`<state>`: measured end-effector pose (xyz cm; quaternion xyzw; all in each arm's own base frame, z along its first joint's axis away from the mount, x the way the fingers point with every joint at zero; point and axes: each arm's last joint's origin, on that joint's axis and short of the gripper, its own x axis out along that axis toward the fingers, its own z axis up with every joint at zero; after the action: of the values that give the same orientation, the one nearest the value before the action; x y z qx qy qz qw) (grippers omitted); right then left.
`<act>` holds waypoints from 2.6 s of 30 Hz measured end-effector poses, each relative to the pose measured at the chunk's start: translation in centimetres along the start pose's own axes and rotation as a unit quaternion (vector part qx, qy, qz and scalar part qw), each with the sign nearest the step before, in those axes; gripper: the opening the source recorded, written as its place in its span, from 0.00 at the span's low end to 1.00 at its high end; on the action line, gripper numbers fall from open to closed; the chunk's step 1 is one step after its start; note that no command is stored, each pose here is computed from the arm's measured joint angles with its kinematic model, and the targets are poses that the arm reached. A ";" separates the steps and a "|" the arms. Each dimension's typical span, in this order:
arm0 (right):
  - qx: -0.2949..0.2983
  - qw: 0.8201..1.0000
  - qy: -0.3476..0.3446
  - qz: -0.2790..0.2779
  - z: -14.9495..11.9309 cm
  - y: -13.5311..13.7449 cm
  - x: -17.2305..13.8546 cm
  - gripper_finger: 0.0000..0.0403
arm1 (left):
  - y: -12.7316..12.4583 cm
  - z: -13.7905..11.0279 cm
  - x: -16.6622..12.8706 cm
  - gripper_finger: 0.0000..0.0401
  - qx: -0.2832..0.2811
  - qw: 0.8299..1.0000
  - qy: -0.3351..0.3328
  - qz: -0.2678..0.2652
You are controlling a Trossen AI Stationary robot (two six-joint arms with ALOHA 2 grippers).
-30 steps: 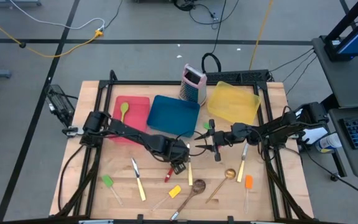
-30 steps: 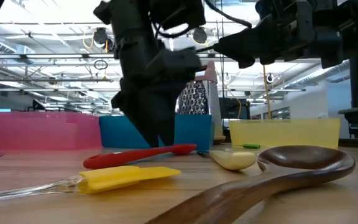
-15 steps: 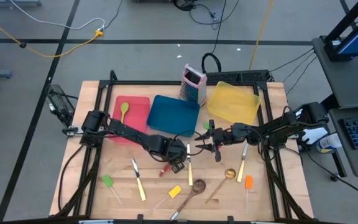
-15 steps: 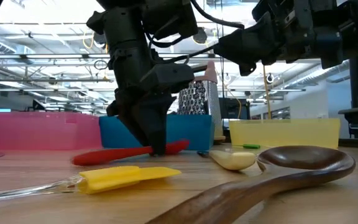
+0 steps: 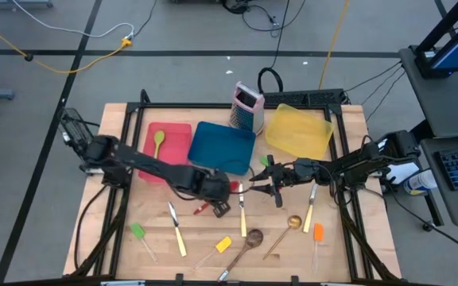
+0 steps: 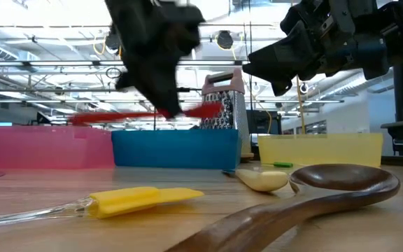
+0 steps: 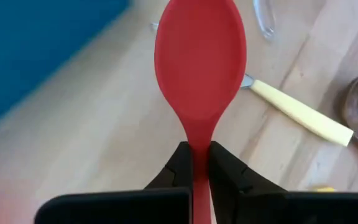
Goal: Pick & Place Kitchen Items
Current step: Put the red spoon into the red bin
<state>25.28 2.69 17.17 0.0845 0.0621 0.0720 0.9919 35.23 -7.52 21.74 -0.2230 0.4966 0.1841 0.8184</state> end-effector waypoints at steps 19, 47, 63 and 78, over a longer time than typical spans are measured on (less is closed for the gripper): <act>0.000 1.000 0.001 0.000 0.0 0.0 0.0 0.32 | 13.9 1.2 -9.6 0.04 -0.237 0.912 -0.085 0.322; -0.001 1.000 0.003 -0.001 -0.1 0.0 0.0 0.32 | 24.2 -5.0 1.0 0.06 -0.332 0.889 0.054 0.311; -0.002 1.000 0.004 -0.001 -0.1 0.0 0.0 0.32 | 24.6 -4.9 2.0 0.14 -0.341 0.896 0.040 0.281; -0.001 1.000 0.005 -0.001 -0.1 0.0 0.0 0.32 | 24.2 -4.7 0.6 0.25 -0.327 0.911 0.056 0.245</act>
<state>25.27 2.69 17.07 0.0826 0.0668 0.0711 0.9918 19.43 10.10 14.92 -0.3595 0.4927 0.5183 0.5995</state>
